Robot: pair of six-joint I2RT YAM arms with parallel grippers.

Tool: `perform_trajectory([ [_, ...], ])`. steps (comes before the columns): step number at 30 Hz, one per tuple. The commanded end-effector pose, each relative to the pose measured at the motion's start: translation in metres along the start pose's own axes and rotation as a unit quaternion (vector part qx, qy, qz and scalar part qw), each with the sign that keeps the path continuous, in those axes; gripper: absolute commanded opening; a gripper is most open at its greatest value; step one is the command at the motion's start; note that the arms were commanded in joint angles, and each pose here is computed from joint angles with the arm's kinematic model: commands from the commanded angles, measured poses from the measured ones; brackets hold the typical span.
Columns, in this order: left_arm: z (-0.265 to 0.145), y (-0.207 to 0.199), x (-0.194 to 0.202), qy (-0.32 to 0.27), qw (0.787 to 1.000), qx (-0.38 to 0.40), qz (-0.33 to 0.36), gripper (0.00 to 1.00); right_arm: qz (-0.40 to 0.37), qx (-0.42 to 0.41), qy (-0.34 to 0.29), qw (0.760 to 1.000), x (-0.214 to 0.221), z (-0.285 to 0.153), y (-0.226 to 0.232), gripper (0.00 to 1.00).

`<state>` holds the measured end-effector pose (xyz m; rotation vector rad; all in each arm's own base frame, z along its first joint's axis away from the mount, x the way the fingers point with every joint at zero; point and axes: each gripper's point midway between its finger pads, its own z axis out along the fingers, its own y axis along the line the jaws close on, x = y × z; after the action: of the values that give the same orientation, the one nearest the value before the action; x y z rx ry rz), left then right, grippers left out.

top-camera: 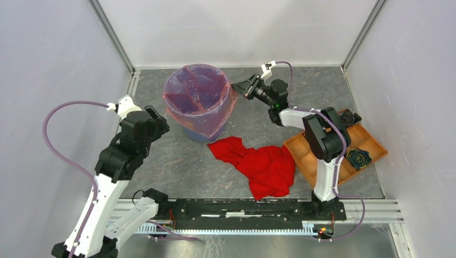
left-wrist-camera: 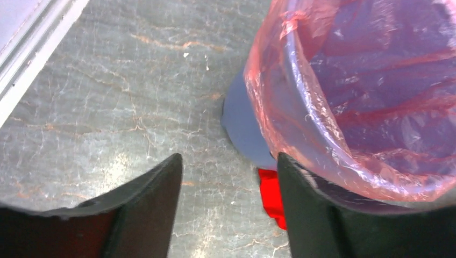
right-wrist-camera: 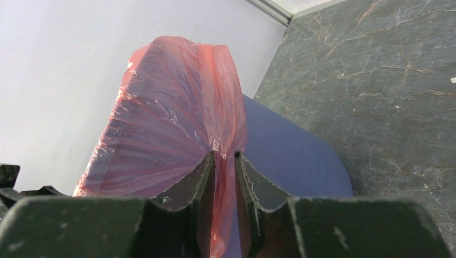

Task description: Put the trash bags into the trash bin

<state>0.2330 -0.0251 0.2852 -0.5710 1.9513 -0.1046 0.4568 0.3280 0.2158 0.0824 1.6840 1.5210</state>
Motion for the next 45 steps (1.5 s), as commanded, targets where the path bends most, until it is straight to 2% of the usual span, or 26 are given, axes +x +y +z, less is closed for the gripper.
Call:
perform_trajectory([
  [1, 0.026, -0.008, 0.015, 0.065, 0.997, -0.022, -0.039, 0.64, -0.029, -0.025, -0.011, 0.999, -0.015, 0.002, 0.019, 0.25],
  [3, 0.049, 0.003, 0.023, 0.115, 0.989, -0.006, -0.088, 0.47, -0.032, -0.025, -0.011, 0.999, -0.014, 0.0, 0.02, 0.25],
  [5, 0.059, 0.022, 0.025, 0.138, 0.979, 0.008, -0.147, 0.43, -0.033, -0.026, -0.008, 0.999, -0.012, -0.002, 0.022, 0.25],
  [8, 0.058, 0.033, 0.015, 0.126, 0.972, 0.042, -0.196, 0.5, -0.037, -0.028, -0.005, 0.999, -0.012, -0.004, 0.024, 0.25],
  [11, 0.061, 0.021, 0.02, 0.134, 0.96, 0.089, -0.23, 0.62, -0.036, -0.029, -0.007, 0.999, -0.013, -0.003, 0.026, 0.25],
  [16, 0.067, 0.013, 0.031, 0.144, 0.937, 0.145, -0.284, 0.75, -0.039, -0.038, -0.001, 0.999, -0.014, -0.001, 0.03, 0.25],
  [18, 0.066, 0.008, 0.031, 0.14, 0.932, 0.164, -0.293, 0.82, -0.043, -0.036, -0.001, 0.998, -0.015, -0.002, 0.031, 0.25],
  [27, 0.07, 0.0, 0.019, 0.134, 0.927, 0.189, -0.294, 0.94, -0.044, -0.036, -0.001, 0.998, -0.015, -0.001, 0.03, 0.25],
  [29, 0.077, -0.002, 0.017, 0.131, 0.923, 0.2, -0.301, 0.99, -0.041, -0.037, -0.001, 0.998, -0.015, -0.001, 0.029, 0.24],
  [35, 0.099, 0.0, 0.013, 0.122, 0.92, 0.206, -0.31, 1.0, -0.04, -0.039, -0.002, 0.998, -0.016, 0.0, 0.03, 0.24],
  [45, 0.125, 0.002, 0.045, 0.17, 0.909, 0.224, -0.308, 0.97, -0.039, -0.038, -0.003, 0.999, -0.016, 0.002, 0.028, 0.24],
])
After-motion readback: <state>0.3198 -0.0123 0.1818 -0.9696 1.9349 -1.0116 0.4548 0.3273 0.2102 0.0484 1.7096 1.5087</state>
